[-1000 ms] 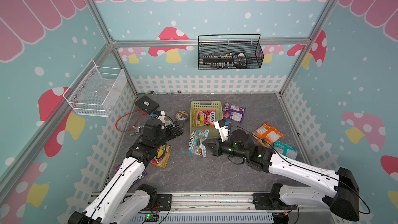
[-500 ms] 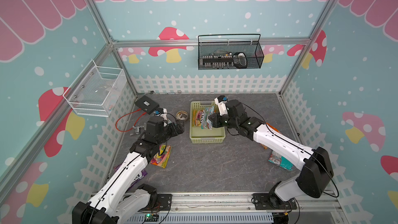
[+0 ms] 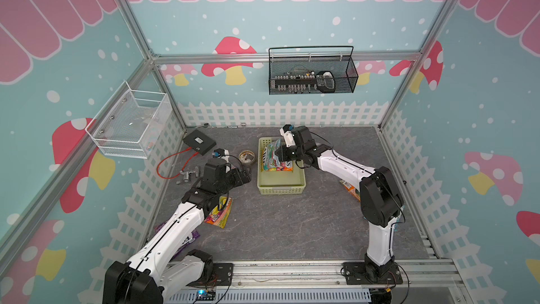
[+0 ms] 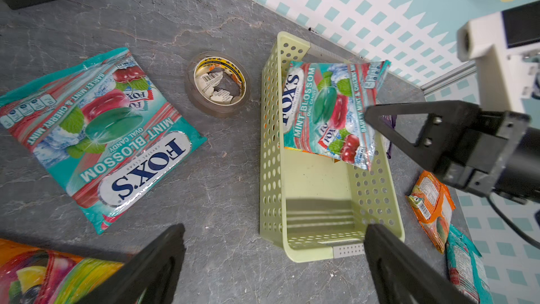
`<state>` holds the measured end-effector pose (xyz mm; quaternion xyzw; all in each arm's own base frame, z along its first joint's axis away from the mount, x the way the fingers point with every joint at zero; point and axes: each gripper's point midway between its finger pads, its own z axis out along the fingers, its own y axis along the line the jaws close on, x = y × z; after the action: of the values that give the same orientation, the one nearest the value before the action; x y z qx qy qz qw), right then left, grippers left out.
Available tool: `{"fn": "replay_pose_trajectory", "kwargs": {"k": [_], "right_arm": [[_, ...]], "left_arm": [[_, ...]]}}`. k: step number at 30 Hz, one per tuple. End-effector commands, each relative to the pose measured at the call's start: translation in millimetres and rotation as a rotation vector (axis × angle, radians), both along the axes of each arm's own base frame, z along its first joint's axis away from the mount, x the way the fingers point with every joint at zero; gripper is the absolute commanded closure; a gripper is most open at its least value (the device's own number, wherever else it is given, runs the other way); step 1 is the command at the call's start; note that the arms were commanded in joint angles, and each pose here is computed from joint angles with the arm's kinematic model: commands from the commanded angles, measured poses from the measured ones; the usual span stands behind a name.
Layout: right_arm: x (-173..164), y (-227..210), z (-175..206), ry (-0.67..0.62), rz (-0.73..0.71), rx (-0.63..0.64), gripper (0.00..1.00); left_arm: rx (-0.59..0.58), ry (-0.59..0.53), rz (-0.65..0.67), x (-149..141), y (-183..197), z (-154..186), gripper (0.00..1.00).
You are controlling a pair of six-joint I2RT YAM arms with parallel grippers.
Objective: Put the candies in the basket
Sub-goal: Place the candy in the basket, then pick up the candy at the center of the board.
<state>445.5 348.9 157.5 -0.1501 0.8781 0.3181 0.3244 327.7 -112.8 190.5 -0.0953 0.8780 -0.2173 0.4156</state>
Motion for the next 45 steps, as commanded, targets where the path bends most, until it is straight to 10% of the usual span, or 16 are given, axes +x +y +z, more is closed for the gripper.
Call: {"fn": "replay_pose_trajectory", "kwargs": {"k": [1,14,23,31,45], "right_arm": [[20,0,3,-0.030,-0.005,0.045,1.00],[45,-45,-32,-0.018,-0.154,-0.064,0.64],[10,-54,38,-0.088,-0.135,0.035,0.49],[-63,-45,68,-0.113,-0.045,0.114,0.03],[-125,-1,74,-0.125,0.054,0.143,0.01]], "left_arm": [[0.014,0.031,0.040,0,8,-16,0.01],[0.058,0.168,0.211,-1,39,-50,0.01],[-0.036,0.232,0.388,5,87,-64,0.29],[-0.238,0.258,0.593,16,137,-88,0.62],[-0.244,0.345,0.659,48,154,-143,0.57]]}}
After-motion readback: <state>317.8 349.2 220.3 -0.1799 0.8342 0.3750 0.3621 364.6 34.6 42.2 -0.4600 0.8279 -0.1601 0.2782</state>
